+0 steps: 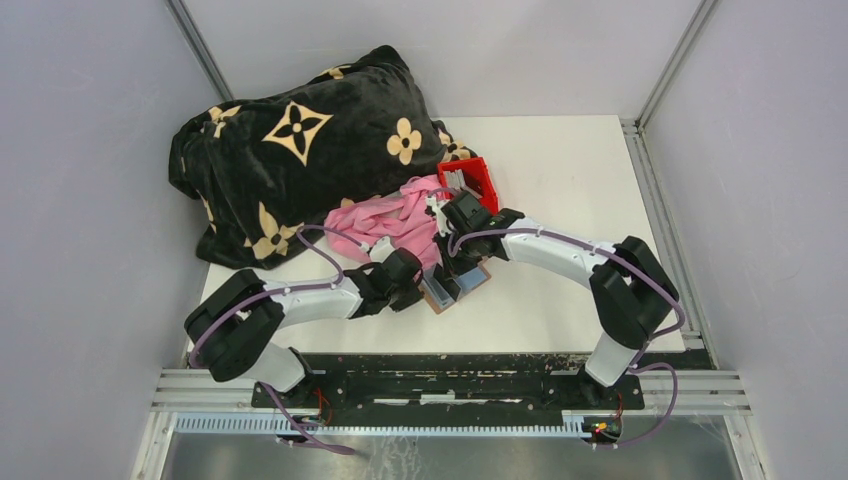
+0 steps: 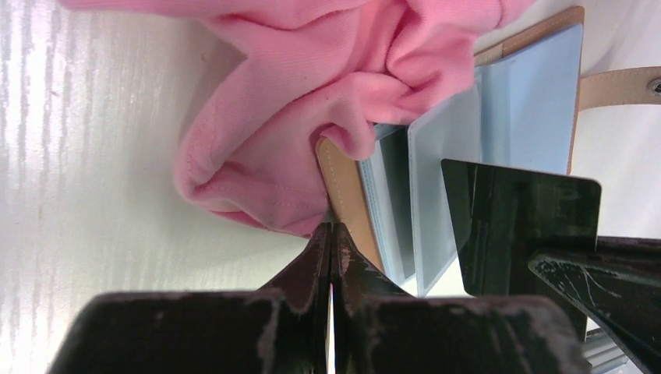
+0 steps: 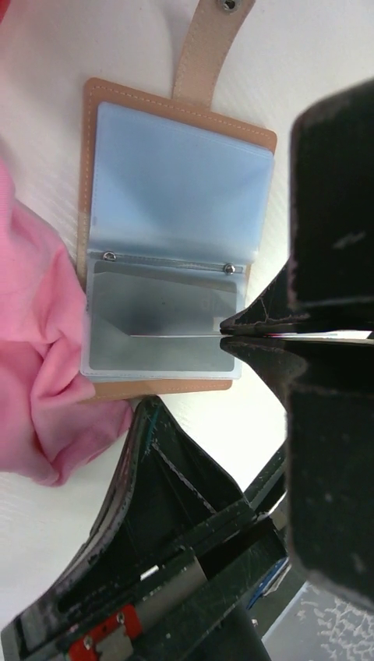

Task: Put the credit cards into the card holder
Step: Turn over the card slot in the card holder.

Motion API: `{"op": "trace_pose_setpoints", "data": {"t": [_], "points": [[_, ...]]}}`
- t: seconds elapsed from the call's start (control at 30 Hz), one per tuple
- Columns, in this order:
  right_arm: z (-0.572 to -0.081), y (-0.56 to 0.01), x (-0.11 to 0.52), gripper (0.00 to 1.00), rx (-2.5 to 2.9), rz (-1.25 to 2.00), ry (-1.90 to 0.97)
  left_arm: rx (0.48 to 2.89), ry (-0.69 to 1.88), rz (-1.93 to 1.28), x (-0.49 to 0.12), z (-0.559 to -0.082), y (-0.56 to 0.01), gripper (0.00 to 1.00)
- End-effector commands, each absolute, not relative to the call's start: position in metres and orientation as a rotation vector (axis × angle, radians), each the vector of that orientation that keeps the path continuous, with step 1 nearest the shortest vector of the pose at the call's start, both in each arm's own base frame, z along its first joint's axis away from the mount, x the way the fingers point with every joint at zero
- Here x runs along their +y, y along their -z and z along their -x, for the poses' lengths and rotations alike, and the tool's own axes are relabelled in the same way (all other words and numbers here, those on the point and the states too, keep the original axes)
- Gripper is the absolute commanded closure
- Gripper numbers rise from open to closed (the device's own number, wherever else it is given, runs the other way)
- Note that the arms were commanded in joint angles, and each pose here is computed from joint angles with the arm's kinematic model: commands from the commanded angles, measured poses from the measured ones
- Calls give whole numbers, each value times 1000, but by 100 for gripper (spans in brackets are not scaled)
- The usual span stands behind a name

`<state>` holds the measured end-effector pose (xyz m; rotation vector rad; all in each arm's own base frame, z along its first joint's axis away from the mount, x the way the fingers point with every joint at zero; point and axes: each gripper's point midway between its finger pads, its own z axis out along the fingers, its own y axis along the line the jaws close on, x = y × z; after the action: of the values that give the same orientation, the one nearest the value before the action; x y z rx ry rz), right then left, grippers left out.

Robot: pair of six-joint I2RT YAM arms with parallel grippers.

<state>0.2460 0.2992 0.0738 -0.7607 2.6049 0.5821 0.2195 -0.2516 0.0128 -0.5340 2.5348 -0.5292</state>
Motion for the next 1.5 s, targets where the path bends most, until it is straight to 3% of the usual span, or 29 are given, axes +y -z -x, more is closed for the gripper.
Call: {"op": "trace_pose_setpoints", "data": {"t": [0.0, 0.33, 0.83, 1.47], "points": [[-251, -69, 311, 99, 2583, 748, -638, 2668, 179, 525, -189, -183, 28, 97], [-248, -63, 315, 99, 2589, 743, -676, 2571, 232, 559, -183, -190, -8, 97], [-276, -106, 314, 99, 2503, 638, -768, 2484, 528, 384, -261, -239, -65, 92], [-304, -99, 288, 99, 2504, 504, -821, 2568, 434, 362, -273, -245, -35, 92]]}}
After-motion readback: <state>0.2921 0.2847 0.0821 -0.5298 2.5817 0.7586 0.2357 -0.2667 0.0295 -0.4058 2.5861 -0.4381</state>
